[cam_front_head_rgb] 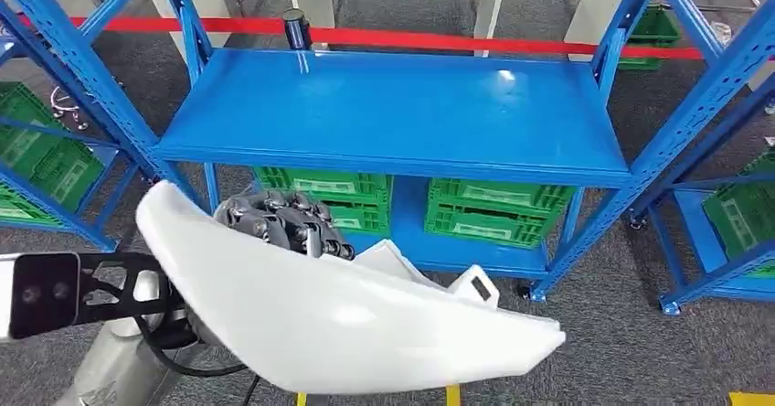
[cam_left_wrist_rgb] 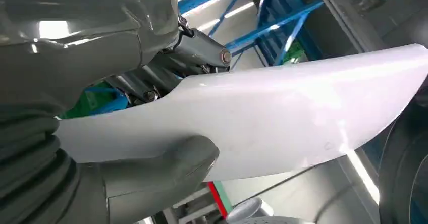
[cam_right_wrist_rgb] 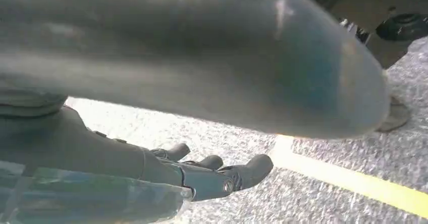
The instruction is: Take the parts from the cabinet and place them on the table.
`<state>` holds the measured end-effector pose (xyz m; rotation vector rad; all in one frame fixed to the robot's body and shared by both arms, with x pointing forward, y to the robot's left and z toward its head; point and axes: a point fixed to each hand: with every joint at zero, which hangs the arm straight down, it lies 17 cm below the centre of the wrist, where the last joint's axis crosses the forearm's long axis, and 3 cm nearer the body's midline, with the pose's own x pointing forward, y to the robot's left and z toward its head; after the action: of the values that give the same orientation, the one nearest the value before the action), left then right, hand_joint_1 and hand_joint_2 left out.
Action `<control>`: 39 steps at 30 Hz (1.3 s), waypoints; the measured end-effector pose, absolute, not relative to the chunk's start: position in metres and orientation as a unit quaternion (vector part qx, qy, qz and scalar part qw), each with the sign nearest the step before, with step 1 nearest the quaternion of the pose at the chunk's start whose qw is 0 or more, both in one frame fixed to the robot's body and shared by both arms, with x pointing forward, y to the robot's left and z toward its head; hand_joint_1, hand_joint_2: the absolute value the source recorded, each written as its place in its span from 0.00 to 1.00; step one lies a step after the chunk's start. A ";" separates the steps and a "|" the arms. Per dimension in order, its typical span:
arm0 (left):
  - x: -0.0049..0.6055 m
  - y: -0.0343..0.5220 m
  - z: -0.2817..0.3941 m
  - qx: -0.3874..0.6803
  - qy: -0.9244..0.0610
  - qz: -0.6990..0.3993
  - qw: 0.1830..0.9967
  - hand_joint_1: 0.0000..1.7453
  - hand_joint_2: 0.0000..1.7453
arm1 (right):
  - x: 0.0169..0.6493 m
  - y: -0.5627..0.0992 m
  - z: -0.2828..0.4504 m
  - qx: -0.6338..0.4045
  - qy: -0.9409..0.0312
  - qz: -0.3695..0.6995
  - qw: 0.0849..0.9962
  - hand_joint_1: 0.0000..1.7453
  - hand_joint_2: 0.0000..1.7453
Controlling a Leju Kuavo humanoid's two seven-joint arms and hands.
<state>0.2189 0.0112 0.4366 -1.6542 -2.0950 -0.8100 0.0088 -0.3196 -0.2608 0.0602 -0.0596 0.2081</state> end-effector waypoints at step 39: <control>0.203 0.016 0.432 -0.590 -0.732 -0.306 0.152 0.94 1.00 | 0.047 -0.331 -0.247 0.060 -0.181 0.093 0.977 0.00 0.00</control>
<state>0.2026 0.0156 0.4321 -1.6921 -2.1007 -0.8770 0.0469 -0.3308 -0.2468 0.1200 -0.3651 0.1868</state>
